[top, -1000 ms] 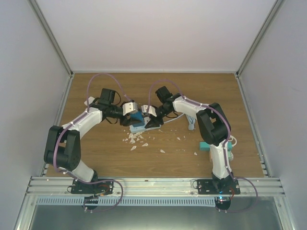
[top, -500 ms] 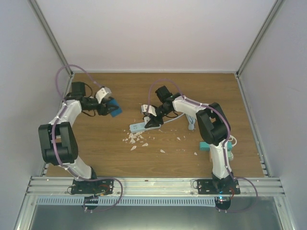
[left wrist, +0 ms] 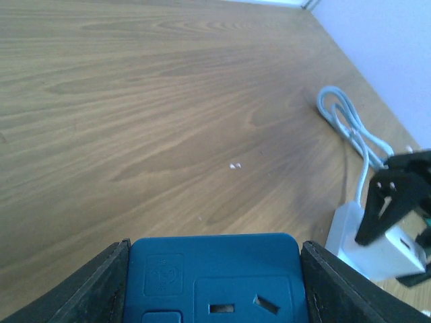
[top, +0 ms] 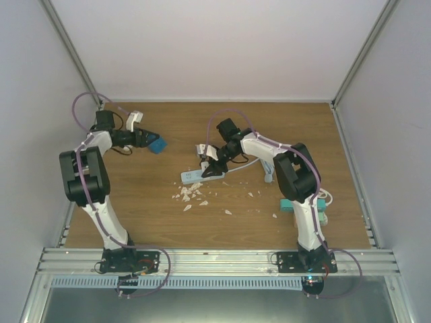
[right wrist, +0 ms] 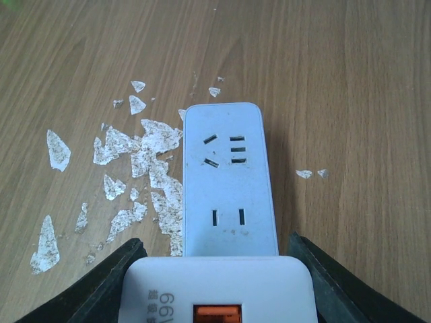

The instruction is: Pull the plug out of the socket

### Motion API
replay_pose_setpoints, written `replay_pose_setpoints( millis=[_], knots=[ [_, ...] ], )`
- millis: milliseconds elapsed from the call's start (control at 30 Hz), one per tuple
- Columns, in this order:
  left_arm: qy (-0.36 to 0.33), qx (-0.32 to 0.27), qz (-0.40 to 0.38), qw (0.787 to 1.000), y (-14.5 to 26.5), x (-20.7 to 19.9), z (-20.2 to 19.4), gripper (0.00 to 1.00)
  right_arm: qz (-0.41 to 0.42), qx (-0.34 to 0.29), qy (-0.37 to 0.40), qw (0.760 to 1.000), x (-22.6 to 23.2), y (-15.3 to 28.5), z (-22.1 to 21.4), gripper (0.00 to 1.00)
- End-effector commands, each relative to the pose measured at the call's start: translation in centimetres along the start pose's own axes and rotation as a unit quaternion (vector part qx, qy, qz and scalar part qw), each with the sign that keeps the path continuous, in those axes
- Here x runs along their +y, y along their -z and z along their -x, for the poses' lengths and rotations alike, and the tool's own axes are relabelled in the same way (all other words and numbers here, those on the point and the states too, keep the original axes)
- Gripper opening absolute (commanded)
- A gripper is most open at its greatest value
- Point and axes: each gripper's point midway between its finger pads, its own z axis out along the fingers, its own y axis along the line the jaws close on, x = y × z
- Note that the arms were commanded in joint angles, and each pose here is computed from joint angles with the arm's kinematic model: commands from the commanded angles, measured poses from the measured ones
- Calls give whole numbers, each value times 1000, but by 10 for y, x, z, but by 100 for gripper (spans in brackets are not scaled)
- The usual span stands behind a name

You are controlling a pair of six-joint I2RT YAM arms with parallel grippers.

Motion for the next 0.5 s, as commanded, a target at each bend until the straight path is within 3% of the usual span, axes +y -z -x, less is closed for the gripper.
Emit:
replay_pose_setpoints(
  millis=[0,333,467],
  knots=[
    [42,-34,-9,998,-9,25,25,24,-23,92,-45,994,-14,-23,-64,10],
    [96,-28,-15,995,-29,57,17,26,-22,91,-55,994,-13,-23,-64,11],
    [107,-20,-4,994,-33,68,10,33,-22,89,-55,994,-13,-23,-63,11]
  ],
)
